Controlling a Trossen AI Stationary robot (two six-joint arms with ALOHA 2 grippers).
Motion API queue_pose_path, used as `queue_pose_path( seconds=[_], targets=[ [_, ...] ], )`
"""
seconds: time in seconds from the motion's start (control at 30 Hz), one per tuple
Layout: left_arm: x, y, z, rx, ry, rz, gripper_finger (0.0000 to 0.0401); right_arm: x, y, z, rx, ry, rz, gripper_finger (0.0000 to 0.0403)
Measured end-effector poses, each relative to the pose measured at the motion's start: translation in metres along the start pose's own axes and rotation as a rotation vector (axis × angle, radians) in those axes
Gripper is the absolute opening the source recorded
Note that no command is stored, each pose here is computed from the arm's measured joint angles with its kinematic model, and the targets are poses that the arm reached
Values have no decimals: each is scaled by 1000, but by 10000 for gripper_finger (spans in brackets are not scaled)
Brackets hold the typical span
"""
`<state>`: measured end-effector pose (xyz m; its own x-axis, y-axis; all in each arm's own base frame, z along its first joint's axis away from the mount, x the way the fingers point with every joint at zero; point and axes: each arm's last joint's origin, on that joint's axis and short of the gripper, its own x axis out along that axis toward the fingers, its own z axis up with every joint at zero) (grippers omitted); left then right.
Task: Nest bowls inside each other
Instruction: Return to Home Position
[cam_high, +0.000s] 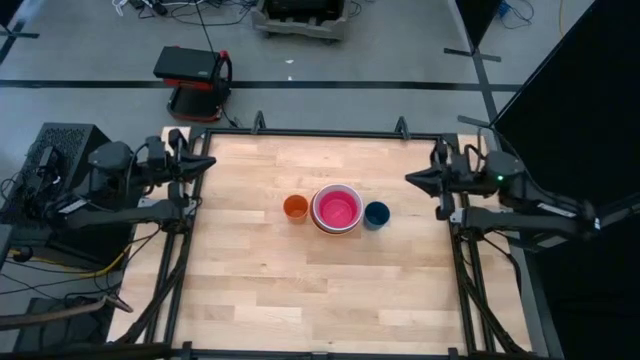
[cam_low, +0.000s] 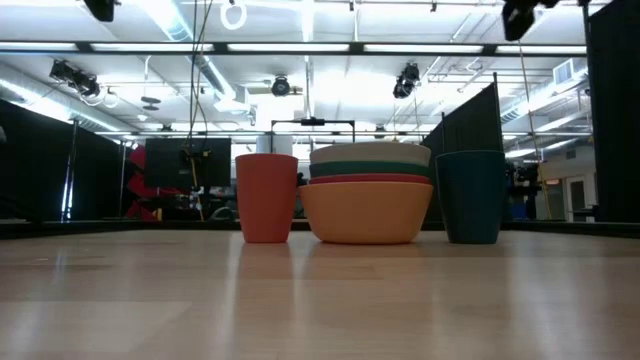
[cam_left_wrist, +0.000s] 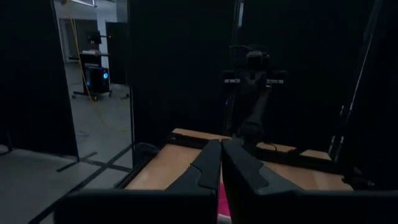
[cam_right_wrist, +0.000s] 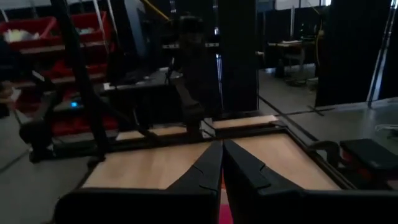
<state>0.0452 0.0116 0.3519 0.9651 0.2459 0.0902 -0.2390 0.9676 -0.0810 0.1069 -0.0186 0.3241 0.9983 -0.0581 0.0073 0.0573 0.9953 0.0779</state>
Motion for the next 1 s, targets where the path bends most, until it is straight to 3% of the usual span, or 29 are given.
queue_pose_path(
  seconds=[0.17, 0.37, 1.0],
  targets=[
    [-4, 0, -6, -28, -8, -1, 0, -15, 1, -6, -25, 49, -25, 0],
    [-7, 1, -18, -85, -37, -4, 0, -28, 2, -16, -28, 9, -56, 0],
    [13, 4, -56, -182, -63, -49, 0, -12, -9, -96, 90, -46, -95, 0]
  ],
)
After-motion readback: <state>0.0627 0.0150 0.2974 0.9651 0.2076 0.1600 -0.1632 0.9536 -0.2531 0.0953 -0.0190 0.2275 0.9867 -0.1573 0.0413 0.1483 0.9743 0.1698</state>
